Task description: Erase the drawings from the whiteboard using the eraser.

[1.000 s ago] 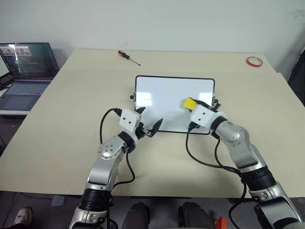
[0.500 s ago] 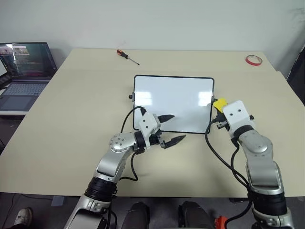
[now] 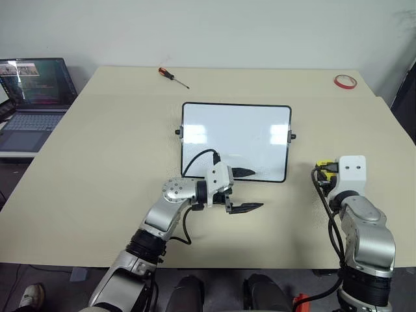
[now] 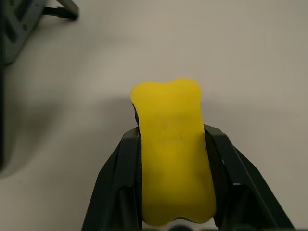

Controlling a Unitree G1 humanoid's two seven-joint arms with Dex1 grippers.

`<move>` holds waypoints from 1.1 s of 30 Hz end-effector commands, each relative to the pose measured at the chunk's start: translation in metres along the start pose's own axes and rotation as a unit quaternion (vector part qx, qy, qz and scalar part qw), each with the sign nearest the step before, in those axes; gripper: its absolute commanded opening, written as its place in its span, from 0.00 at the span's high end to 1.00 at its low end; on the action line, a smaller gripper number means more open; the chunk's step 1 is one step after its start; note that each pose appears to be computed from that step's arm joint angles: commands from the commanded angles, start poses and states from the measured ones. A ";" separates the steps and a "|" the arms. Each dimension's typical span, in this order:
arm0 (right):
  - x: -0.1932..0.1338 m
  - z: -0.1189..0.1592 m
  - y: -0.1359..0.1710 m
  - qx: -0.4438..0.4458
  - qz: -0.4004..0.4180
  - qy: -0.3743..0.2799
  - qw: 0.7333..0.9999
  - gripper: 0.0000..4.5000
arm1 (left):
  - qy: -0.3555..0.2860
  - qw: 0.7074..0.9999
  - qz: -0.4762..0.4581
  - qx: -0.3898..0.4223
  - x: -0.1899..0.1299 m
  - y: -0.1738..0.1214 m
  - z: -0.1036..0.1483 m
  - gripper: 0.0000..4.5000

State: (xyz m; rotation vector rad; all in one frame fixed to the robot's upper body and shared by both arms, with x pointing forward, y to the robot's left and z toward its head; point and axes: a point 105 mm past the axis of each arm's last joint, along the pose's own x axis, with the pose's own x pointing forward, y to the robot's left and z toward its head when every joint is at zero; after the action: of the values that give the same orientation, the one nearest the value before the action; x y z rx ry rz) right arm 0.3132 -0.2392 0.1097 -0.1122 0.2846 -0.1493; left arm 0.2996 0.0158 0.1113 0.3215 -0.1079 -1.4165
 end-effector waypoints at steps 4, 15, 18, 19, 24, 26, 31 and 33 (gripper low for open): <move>0.001 0.001 -0.003 0.010 -0.006 -0.010 1.000 0.71 | 0.001 1.000 0.012 0.022 0.003 0.007 0.004 0.00; 0.008 -0.007 -0.002 0.008 0.000 -0.001 1.000 0.43 | 0.003 1.000 0.013 0.026 0.003 0.009 0.004 0.00; 0.008 -0.009 -0.002 0.011 -0.001 0.002 1.000 0.20 | 0.003 1.000 0.013 0.027 0.003 0.009 0.005 0.00; 0.009 -0.009 -0.002 0.011 -0.002 0.002 1.000 0.11 | 0.002 1.000 0.013 0.027 0.003 0.009 0.005 0.00; 0.008 -0.005 -0.004 -0.008 -0.005 -0.006 1.000 0.01 | 0.002 1.000 0.011 0.028 0.004 0.009 0.006 0.00; 0.008 0.002 -0.004 -0.038 -0.004 -0.018 0.999 0.01 | 0.001 1.000 0.011 0.027 0.002 0.009 0.007 0.00; 0.003 0.024 -0.003 -0.096 -0.008 -0.054 0.994 0.01 | -0.010 0.999 0.052 0.005 -0.009 0.020 0.019 0.00; 0.000 0.038 -0.001 -0.135 -0.011 -0.081 0.987 0.01 | -0.027 0.993 0.118 -0.005 -0.019 0.035 0.028 0.00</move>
State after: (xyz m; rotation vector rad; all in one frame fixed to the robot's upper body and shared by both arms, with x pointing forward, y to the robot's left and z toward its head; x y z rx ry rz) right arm 0.3228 -0.2414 0.1170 -0.3303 0.2548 -0.1196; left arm 0.3165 0.0263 0.1261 0.2883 -0.0982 -1.2765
